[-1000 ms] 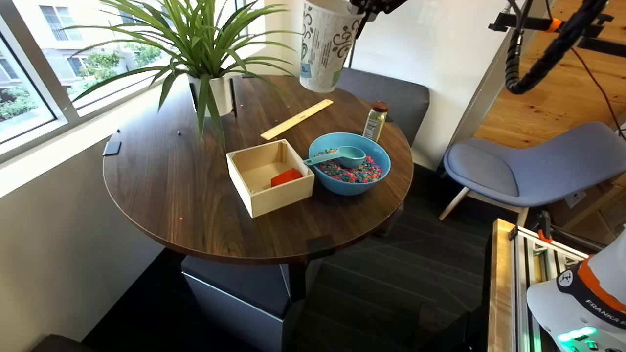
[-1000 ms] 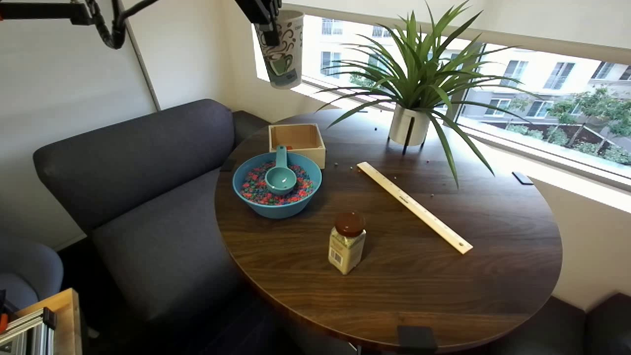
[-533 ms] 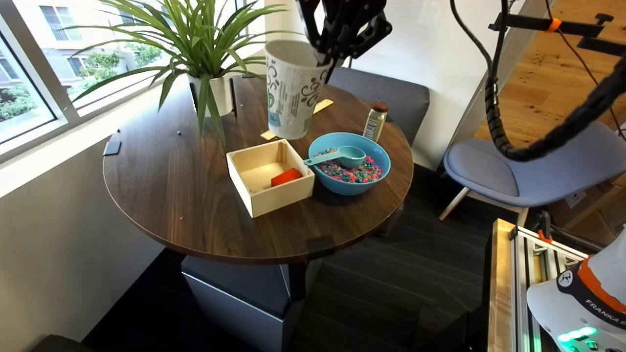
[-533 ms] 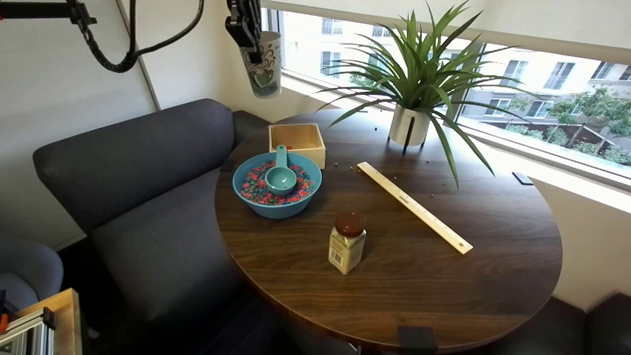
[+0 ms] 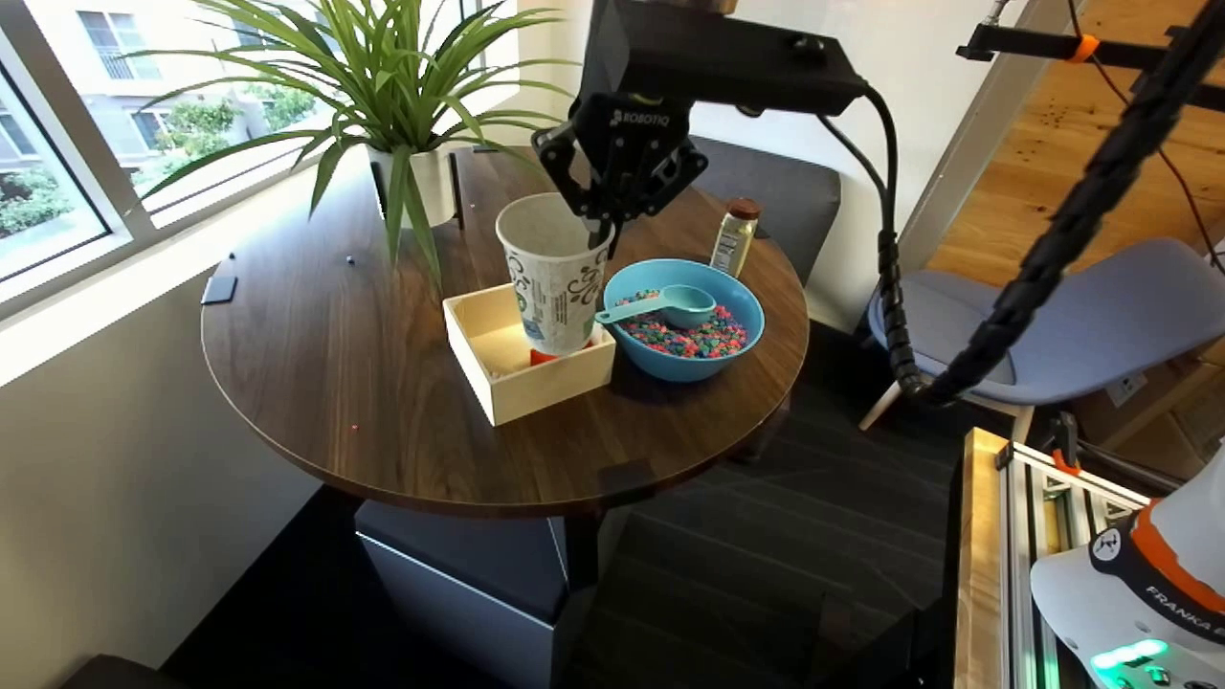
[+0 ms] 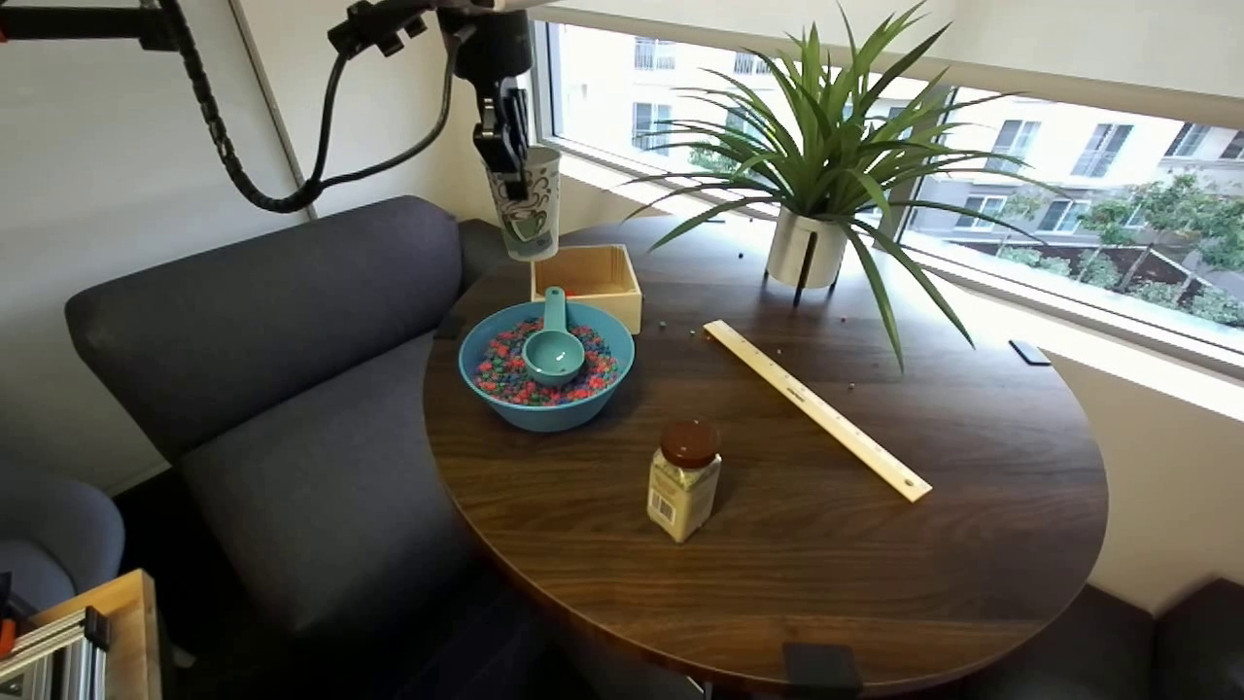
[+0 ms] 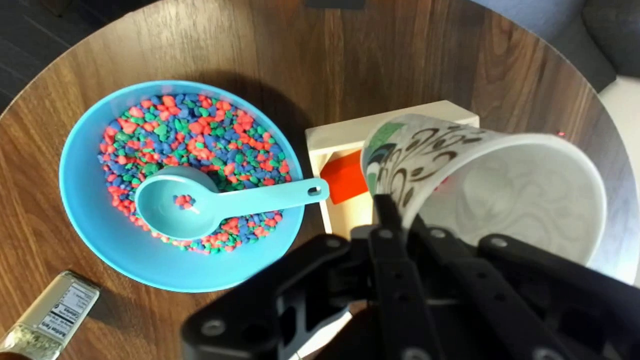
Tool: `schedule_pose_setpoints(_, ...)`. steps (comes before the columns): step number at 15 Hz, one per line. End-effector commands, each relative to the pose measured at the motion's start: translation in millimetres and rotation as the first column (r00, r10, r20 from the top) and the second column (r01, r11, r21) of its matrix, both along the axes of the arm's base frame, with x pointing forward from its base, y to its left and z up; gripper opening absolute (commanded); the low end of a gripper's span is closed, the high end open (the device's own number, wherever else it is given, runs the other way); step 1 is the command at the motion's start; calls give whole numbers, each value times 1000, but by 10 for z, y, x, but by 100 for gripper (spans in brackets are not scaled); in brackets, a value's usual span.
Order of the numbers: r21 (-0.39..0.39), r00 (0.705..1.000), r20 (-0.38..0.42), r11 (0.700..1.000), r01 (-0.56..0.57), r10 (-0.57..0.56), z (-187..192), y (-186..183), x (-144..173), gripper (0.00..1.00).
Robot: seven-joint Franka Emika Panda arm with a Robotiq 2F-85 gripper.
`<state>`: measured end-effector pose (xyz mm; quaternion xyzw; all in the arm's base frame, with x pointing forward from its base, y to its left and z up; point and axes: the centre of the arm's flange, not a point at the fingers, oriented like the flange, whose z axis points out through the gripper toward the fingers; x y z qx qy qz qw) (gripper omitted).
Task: Remove the glass container from the wooden box, put it on the table and put the paper cup in the wooden box
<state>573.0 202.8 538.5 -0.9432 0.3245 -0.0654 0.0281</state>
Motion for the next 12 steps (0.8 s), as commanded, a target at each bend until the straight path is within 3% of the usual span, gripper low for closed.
schedule_pose_setpoints(1,43,999,-5,998,43,-43,-208,-1,300,1)
schedule_pose_setpoints(5,100,997,5,992,78,-79,-342,-41,527,1)
schedule_pose_setpoints(12,60,995,-36,994,96,-94,-642,-87,559,1)
